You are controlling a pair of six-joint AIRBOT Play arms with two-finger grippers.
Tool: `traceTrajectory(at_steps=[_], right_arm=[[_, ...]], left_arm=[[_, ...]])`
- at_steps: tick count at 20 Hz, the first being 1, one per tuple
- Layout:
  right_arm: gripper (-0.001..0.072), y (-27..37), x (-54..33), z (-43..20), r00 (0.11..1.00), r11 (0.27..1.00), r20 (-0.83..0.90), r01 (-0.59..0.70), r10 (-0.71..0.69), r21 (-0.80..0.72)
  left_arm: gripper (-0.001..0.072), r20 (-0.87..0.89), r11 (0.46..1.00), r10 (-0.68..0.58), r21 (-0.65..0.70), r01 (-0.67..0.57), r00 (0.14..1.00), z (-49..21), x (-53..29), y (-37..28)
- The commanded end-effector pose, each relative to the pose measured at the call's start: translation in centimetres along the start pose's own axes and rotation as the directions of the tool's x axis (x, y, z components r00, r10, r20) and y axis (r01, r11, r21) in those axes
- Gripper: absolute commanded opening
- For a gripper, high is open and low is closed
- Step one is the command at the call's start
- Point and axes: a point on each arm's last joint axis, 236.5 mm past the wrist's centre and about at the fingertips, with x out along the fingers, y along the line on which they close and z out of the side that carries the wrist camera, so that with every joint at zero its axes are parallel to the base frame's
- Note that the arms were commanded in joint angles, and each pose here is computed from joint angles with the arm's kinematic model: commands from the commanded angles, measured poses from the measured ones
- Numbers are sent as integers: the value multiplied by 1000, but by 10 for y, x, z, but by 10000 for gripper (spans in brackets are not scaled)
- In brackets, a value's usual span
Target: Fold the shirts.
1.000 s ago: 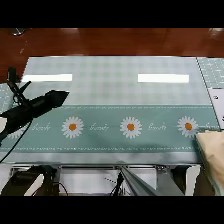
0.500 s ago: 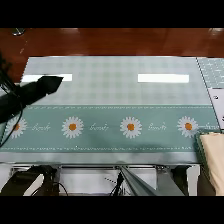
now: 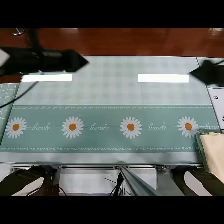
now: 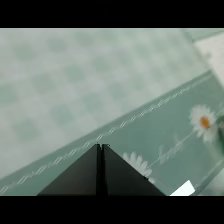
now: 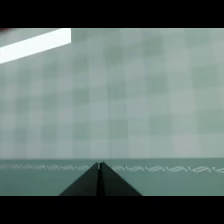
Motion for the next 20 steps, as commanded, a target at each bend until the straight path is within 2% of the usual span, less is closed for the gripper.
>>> traceTrajectory(at_steps=[1,3,7,20], right_arm=[[22,-8,74,-56,934,922,-201,225,-296,-315],[22,-21,93,-64,907,908,-239,262,-347,-326],[22,-21,97,-69,903,923,-258,273,-342,-270],[22,-21,98,-68,904,923,-256,273,-343,-271]], left_arm=[[27,-257,956,294,87,-281,921,-76,29,67],[28,-306,949,314,78,-305,899,-98,32,81],[27,-315,949,312,73,-305,896,-102,33,83],[28,-315,949,312,73,-305,896,-102,33,83]])
